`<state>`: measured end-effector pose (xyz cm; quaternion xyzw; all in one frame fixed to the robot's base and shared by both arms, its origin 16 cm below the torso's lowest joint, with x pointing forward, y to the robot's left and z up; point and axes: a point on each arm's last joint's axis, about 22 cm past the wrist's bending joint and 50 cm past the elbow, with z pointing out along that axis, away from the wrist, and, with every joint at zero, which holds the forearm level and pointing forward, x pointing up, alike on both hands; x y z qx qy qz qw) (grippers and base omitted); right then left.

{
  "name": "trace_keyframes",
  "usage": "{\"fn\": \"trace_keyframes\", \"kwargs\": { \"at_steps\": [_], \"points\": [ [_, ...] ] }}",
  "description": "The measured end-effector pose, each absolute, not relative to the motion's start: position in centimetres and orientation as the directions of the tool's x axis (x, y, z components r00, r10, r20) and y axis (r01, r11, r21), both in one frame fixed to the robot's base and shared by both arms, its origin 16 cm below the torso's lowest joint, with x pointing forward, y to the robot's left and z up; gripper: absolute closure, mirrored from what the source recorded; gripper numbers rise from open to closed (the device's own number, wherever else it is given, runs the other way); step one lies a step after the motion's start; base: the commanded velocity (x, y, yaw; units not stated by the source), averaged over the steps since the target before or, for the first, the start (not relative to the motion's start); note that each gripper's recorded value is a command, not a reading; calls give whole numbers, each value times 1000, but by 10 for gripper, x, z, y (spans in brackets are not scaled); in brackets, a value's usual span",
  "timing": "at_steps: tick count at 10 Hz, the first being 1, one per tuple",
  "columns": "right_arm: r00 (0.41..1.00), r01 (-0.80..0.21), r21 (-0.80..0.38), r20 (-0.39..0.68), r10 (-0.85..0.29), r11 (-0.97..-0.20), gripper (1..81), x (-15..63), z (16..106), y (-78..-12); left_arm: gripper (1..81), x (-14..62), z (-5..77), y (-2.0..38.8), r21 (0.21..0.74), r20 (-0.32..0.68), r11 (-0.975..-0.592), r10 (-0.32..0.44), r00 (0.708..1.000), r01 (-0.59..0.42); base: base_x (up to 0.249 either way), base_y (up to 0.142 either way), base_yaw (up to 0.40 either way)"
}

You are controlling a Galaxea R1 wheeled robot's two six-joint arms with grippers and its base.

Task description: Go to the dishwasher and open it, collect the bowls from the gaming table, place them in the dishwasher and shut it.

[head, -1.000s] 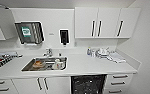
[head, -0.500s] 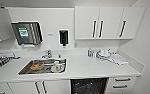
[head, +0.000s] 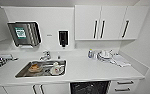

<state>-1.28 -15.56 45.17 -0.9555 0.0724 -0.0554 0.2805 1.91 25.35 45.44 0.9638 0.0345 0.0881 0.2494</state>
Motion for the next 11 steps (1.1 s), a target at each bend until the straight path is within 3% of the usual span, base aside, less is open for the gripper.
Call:
{"fn": "trace_keyframes", "kwargs": {
  "at_steps": [4,11],
  "points": [
    [983,-108,-538,67,-169,-836,811,-13,451,-161,811,18,458,251,505,163,-863,119,979,21,0,0,0],
    [984,-124,-479,51,-169,-869,811,-27,447,-218,811,29,468,283,523,183,-851,160,970,42,0,0,0]
  ]
}}
